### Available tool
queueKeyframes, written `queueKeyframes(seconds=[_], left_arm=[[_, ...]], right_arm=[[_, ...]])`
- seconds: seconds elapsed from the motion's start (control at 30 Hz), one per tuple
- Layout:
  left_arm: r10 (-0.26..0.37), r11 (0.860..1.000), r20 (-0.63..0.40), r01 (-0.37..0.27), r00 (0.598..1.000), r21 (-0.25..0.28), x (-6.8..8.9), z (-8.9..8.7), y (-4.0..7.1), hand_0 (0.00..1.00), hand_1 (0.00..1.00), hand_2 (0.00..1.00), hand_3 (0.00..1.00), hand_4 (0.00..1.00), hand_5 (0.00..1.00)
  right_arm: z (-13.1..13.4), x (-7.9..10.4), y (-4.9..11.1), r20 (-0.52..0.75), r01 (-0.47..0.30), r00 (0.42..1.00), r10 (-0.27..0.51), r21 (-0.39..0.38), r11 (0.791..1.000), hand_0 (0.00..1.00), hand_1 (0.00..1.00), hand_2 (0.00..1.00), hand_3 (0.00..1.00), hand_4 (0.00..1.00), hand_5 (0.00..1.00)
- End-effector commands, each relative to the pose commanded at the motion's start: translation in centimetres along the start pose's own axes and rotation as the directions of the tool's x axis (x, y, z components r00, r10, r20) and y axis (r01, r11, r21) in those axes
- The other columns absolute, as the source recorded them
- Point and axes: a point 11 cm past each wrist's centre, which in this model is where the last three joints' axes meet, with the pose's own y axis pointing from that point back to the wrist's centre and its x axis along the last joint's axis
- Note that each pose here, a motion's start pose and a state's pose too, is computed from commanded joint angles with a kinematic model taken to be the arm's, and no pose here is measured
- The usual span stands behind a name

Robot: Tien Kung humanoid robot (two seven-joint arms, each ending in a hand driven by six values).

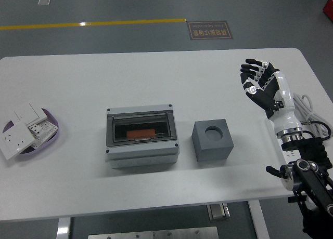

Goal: Pick up the cylinder from the cube,place it in the box,flap close box

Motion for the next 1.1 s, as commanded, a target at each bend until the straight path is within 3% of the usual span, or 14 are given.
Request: queueKeyframes(seconds=[0.47,1.1], left_arm=[[0.001,1.000,0.004,-0.001,1.000,-0.014,0.1,0.5,0.1,0.641,0.665,0.592,0.654,0.718,0.299],[0.000,1.000,0.001,0.000,1.000,0.006,0.0,-0.7,-0.1,0.641,0.665,0.592,0.654,0.717,0.301]], right_arm=[[-0.1,0.2,0.1,0.006,-0.018,1.000,0.018,0.004,1.000,0.735,0.651,0.641,0.657,0.648,0.100],[-0.1,0.2,0.2,0.004,-0.013,1.000,0.013,0.000,1.000,0.735,0.648,0.641,0.662,0.650,0.110]])
